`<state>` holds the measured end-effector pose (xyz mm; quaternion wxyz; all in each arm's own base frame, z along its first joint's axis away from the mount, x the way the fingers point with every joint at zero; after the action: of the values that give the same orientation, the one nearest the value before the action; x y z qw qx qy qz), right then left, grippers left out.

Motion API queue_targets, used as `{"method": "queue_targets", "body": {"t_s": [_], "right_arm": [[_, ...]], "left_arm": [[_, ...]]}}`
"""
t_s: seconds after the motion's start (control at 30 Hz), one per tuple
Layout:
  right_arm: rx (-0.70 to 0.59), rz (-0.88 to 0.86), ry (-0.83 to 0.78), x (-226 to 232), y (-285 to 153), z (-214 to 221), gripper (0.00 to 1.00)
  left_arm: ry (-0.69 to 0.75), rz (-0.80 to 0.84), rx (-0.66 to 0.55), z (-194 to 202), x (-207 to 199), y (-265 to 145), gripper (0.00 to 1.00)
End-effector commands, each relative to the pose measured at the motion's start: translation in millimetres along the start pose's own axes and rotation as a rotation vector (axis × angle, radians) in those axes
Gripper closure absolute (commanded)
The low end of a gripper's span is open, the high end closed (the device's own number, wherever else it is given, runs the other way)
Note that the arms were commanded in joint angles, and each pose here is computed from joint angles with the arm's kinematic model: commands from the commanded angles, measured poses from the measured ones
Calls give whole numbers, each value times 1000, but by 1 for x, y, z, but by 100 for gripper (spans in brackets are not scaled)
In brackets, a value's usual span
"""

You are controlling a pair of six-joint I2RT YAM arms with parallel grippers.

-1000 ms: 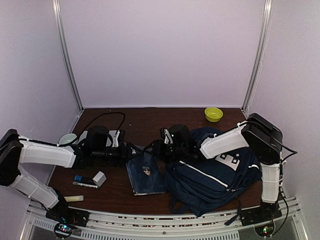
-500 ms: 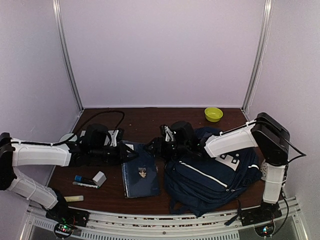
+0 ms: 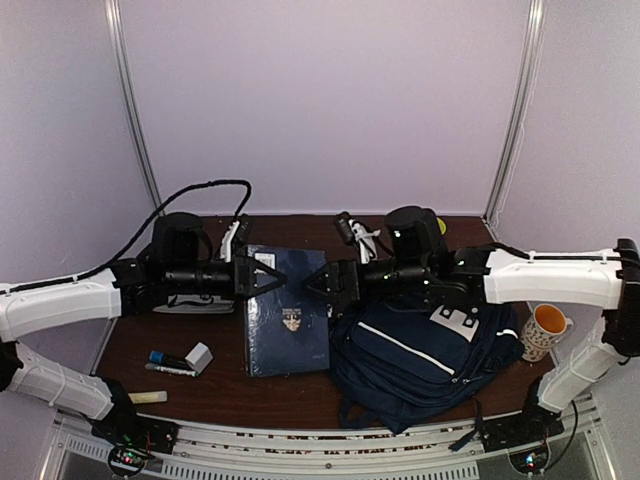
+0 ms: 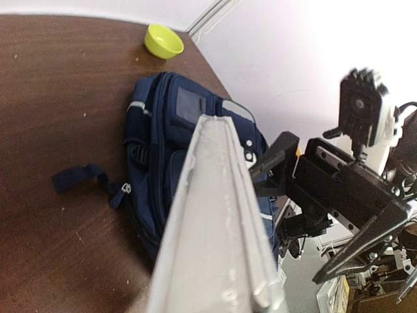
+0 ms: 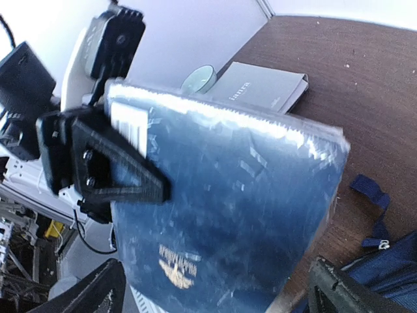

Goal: Pack the student bag
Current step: Pick up the book at the center of the board.

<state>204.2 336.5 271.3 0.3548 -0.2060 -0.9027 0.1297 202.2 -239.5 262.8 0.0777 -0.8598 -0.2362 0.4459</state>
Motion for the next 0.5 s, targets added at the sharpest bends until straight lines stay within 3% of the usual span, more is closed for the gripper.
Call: {"method": "queue_targets", "body": {"t_s": [0.0, 0.23, 0.47], "right_arm": [[52, 65, -183, 2, -38, 17, 2], [-35, -5, -219, 11, -88, 24, 0], [-81, -131, -195, 23, -92, 18, 1]], "left_arm": [[183, 187, -109, -38, -53, -22, 100], [277, 363, -83, -52, -87, -31, 100], [333, 518, -54, -62, -113, -37, 100]]}}
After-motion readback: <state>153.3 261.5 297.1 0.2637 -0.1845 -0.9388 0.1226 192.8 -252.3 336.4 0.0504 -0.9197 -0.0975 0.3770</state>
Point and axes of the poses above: each gripper's point midway between its finger pads, its own y axis out along the fingers, its own x axis along the line the jaws close on, z = x × y, the point moved 9 cm from there along -y, back along the fingers, and after that the axes turned 1 degree about -y, right-handed, at the moved point
